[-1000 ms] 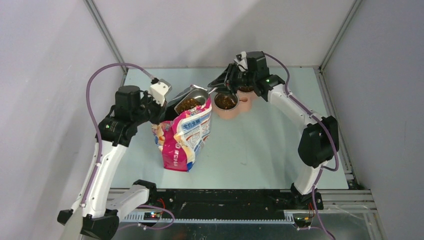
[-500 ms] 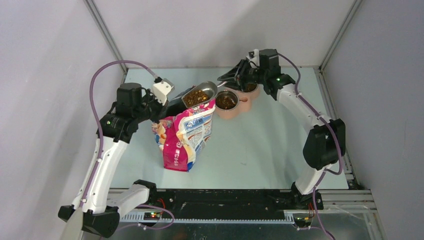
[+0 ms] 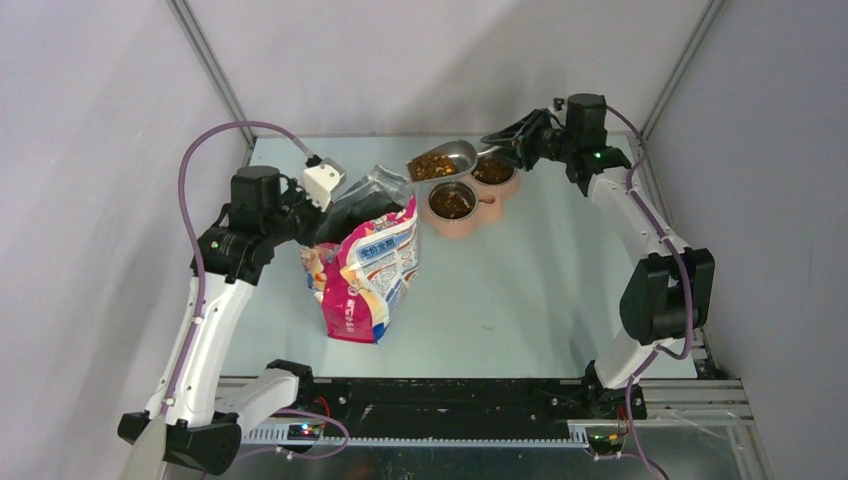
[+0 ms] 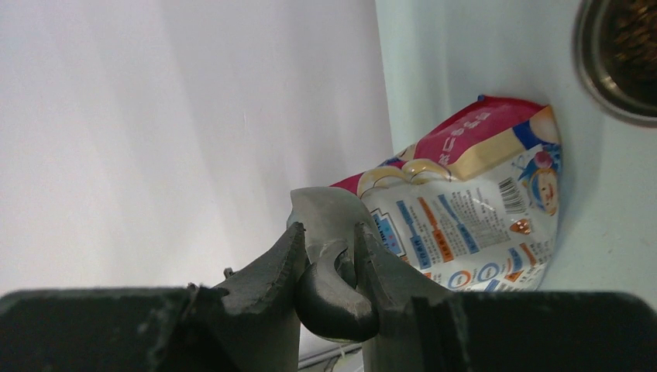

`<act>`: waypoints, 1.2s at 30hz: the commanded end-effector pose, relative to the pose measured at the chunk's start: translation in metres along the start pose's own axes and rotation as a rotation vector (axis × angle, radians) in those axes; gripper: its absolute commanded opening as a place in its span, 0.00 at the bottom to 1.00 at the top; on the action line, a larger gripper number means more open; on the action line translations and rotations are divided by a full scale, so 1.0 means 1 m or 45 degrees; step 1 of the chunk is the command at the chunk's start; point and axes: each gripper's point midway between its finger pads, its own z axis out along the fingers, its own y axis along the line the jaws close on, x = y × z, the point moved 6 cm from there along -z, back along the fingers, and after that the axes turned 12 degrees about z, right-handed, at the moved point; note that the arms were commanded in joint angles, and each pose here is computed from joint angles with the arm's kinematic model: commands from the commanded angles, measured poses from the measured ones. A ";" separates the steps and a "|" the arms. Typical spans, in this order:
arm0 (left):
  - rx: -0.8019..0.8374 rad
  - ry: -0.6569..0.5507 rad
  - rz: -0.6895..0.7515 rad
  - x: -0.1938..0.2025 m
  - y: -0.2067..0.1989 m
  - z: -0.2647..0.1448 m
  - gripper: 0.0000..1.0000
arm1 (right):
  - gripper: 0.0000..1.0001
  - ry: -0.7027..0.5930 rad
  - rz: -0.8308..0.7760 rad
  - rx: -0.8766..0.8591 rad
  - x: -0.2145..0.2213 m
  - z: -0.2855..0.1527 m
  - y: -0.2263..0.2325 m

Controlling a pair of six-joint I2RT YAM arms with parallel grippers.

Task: Serve the pet food

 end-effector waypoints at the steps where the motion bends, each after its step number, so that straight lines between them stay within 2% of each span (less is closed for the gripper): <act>1: -0.014 0.063 0.026 0.005 0.004 -0.009 0.00 | 0.00 -0.083 -0.027 -0.088 -0.014 -0.031 0.018; 13: -0.022 0.062 0.040 0.010 -0.001 -0.016 0.00 | 0.00 -0.222 0.021 -0.069 -0.069 -0.037 -0.028; 22: -0.017 0.072 0.048 0.018 -0.006 -0.022 0.00 | 0.00 -0.295 -0.092 -0.071 -0.096 -0.023 -0.045; 36: 0.000 0.057 0.031 0.017 -0.008 -0.022 0.00 | 0.00 -0.408 -0.205 0.103 -0.130 -0.004 -0.078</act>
